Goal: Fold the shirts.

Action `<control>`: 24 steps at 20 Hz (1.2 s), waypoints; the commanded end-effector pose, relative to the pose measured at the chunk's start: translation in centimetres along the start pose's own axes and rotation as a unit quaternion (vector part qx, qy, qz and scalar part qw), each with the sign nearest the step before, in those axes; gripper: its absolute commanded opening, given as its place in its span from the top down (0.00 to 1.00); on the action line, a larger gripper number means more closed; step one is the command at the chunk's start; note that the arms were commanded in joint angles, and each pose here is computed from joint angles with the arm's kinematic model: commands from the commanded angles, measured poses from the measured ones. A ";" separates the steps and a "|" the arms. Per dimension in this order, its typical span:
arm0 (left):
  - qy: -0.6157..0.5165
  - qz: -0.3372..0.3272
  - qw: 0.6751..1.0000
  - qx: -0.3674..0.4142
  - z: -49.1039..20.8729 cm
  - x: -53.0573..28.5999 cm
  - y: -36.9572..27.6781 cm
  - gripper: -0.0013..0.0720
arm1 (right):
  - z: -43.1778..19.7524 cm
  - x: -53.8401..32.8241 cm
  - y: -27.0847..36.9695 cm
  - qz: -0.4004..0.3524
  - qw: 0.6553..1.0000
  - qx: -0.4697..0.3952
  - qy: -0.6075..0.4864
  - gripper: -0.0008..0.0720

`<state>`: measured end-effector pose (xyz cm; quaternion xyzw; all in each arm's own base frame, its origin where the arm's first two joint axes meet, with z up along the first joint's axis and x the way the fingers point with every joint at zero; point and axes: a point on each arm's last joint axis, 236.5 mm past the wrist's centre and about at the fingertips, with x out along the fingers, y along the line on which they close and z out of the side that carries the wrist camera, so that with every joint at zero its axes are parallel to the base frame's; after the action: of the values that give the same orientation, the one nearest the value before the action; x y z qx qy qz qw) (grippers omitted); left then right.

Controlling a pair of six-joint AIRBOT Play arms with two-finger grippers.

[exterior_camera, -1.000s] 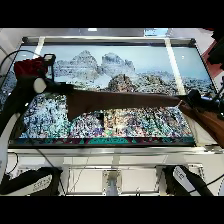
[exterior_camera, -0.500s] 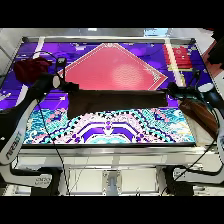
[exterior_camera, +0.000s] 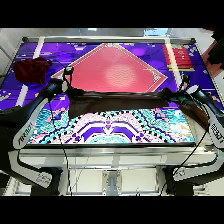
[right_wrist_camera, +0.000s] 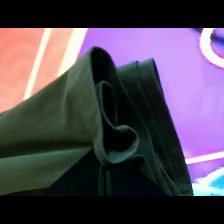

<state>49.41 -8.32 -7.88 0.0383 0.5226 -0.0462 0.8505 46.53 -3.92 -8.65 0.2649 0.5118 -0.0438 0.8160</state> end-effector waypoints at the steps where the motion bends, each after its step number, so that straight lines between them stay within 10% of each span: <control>1: 0.006 -0.006 1.000 -0.007 -0.3 0.3 -0.3 0.67 | -1.1 0.2 -1.8 -0.035 0.999 -0.012 0.025 0.95; 2: 0.012 -0.006 1.000 -0.008 -0.5 0.1 -0.3 0.23 | -1.2 0.0 -1.7 -0.034 0.999 -0.014 0.029 0.91; 3: 0.022 -0.005 1.000 -0.009 -0.9 -0.1 -0.2 0.05 | -0.8 -0.4 -1.4 -0.032 0.999 -0.019 0.026 0.77; 5: 0.030 -0.001 0.999 -0.011 -0.7 -1.5 0.0 0.05 | 1.3 -2.3 0.0 -0.023 0.999 -0.029 -0.004 0.51; 10: -0.103 -0.026 0.994 -0.028 6.4 -10.5 -0.7 0.05 | 7.5 -11.9 2.6 -0.042 0.986 -0.112 -0.115 0.51; 15: -0.238 -0.104 0.964 -0.064 12.2 -16.3 -4.2 0.05 | 5.8 -9.9 -0.7 0.054 0.998 0.007 -0.036 0.50; 17: -0.290 -0.107 0.951 -0.001 14.0 -17.7 -6.6 0.05 | 5.0 -8.1 -1.7 0.105 0.994 0.040 -0.006 0.33; 24: -0.331 -0.126 0.920 0.166 13.4 -18.4 -16.0 0.05 | 2.2 -1.3 -5.7 0.114 0.991 0.046 0.054 0.30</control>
<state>51.79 -22.00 14.16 0.0605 0.2188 -0.2170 0.9494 45.82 -10.46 -6.44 0.3525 0.5099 0.0160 0.7846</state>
